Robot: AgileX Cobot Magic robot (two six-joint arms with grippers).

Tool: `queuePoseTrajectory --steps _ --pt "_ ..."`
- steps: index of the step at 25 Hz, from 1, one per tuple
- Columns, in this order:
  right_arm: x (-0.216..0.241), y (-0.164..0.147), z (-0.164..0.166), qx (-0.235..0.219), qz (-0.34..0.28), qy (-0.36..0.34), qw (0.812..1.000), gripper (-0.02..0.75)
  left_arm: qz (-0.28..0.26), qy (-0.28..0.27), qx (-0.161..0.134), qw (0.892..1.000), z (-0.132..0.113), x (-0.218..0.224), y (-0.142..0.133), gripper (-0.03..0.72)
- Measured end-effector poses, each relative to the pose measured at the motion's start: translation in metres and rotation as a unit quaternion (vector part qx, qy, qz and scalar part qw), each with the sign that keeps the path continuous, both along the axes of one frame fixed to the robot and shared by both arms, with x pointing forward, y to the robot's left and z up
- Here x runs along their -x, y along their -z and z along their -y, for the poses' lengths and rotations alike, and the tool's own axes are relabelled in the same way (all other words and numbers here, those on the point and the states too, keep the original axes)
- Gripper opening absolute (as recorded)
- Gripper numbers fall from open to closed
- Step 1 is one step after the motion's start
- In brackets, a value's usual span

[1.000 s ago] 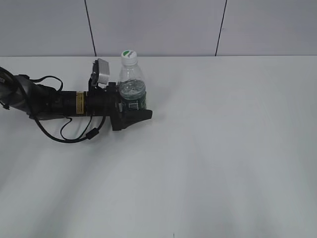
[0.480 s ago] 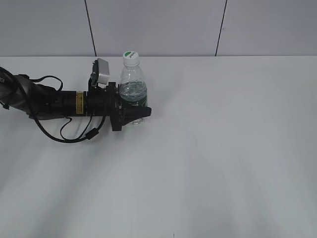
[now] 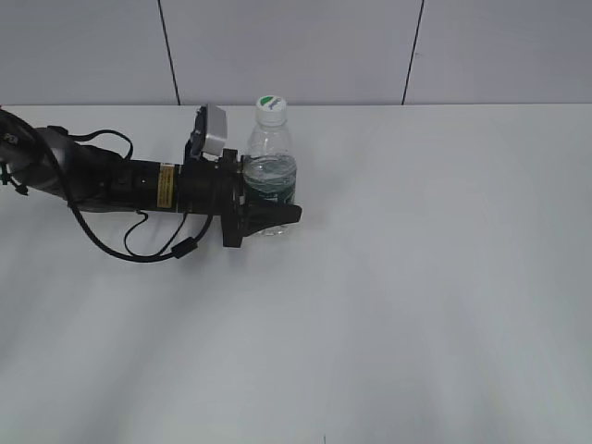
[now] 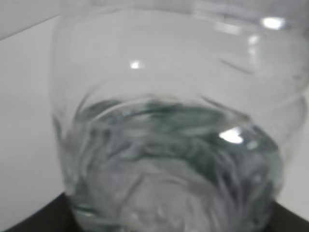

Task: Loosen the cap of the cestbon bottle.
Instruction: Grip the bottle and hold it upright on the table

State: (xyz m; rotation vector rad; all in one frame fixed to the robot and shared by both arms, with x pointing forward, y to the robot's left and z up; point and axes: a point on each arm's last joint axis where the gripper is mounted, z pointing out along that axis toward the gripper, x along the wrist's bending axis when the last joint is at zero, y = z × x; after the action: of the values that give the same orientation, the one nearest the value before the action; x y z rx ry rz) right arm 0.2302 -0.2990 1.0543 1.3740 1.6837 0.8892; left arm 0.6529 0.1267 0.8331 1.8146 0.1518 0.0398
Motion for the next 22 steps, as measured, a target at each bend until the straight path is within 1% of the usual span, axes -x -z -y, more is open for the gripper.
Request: queuePoseTrajectory --steps 3,10,22 --pt "0.000 0.000 0.000 0.000 0.000 0.000 1.000 0.447 0.007 0.013 0.006 1.000 0.014 0.004 -0.008 0.410" --pt "0.000 0.000 0.000 0.000 0.000 0.000 1.000 0.447 0.003 0.018 0.021 1.000 0.035 0.011 -0.013 0.410" --pt "0.000 0.000 0.000 0.000 0.000 0.000 1.000 0.447 0.000 0.006 0.032 0.999 0.037 0.010 -0.014 0.410"
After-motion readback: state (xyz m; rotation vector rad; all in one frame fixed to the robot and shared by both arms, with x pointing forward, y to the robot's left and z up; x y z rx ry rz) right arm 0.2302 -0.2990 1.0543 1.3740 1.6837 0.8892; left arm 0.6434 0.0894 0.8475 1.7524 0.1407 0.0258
